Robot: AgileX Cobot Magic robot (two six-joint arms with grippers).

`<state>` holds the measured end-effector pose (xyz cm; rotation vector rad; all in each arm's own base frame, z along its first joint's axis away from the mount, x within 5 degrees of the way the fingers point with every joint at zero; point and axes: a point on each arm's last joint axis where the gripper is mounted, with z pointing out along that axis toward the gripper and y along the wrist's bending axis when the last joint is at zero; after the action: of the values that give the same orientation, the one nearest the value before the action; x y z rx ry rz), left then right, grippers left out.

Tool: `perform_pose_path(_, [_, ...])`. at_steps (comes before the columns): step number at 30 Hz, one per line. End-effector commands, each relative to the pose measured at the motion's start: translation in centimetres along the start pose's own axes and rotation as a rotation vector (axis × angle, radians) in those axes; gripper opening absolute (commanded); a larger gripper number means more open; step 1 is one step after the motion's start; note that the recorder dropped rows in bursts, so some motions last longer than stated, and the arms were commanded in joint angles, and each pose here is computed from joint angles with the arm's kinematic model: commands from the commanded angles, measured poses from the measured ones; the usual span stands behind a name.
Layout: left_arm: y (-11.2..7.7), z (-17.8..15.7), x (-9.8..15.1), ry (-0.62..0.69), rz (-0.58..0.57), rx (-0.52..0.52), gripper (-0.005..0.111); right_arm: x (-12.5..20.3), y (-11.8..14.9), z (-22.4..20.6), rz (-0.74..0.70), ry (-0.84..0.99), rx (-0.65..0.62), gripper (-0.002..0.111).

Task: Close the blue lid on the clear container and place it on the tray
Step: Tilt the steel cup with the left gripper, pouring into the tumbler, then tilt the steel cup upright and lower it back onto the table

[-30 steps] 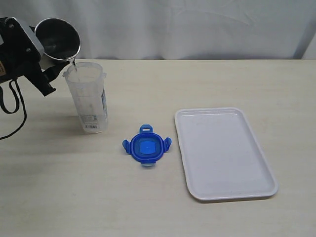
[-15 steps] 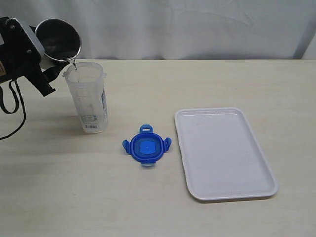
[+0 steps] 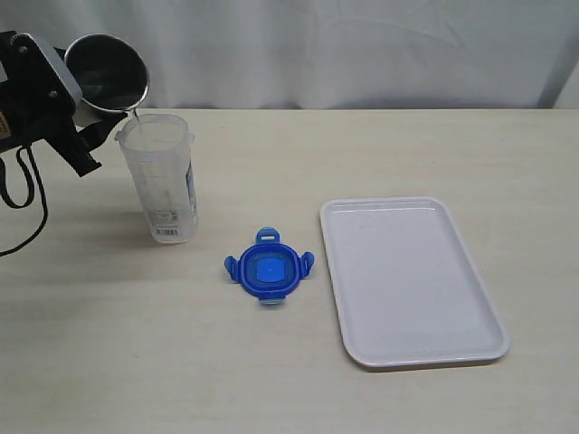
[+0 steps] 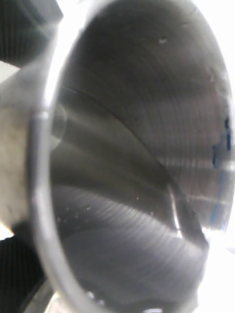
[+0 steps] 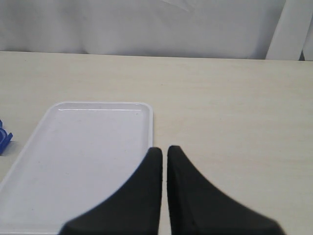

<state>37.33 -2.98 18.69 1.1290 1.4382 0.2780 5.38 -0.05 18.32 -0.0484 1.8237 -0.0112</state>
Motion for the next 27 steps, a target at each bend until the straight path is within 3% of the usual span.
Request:
perform_pose_path(1, [1.4,-0.1,-1.2,-0.075,-0.009,-0.066,0.0,0.1,0.0,0.0,0.003,-0.002,0.0,0.005])
perform_pose_path(14, [1.5,-0.1,-1.2,-0.082,-0.321,-0.064,0.0,0.1,0.0,0.0,0.003,-0.002,0.0,0.005])
perform_pose_path(19, [3.0,-0.4,-0.3,-0.061,-0.649,-0.242,0.0,0.1,0.0,0.0,0.003,-0.002,0.0,0.005])
perform_pose_path(24, [2.9,0.3,1.1,-0.032,-0.784,-0.313,0.0,0.1,0.0,0.0,0.001,-0.002,0.0,0.005])
perform_pose_path(27, [2.8,1.6,2.1,-0.018,-0.852,-0.295,0.0,0.1,0.0,0.0,0.001,-0.002,0.0,0.005])
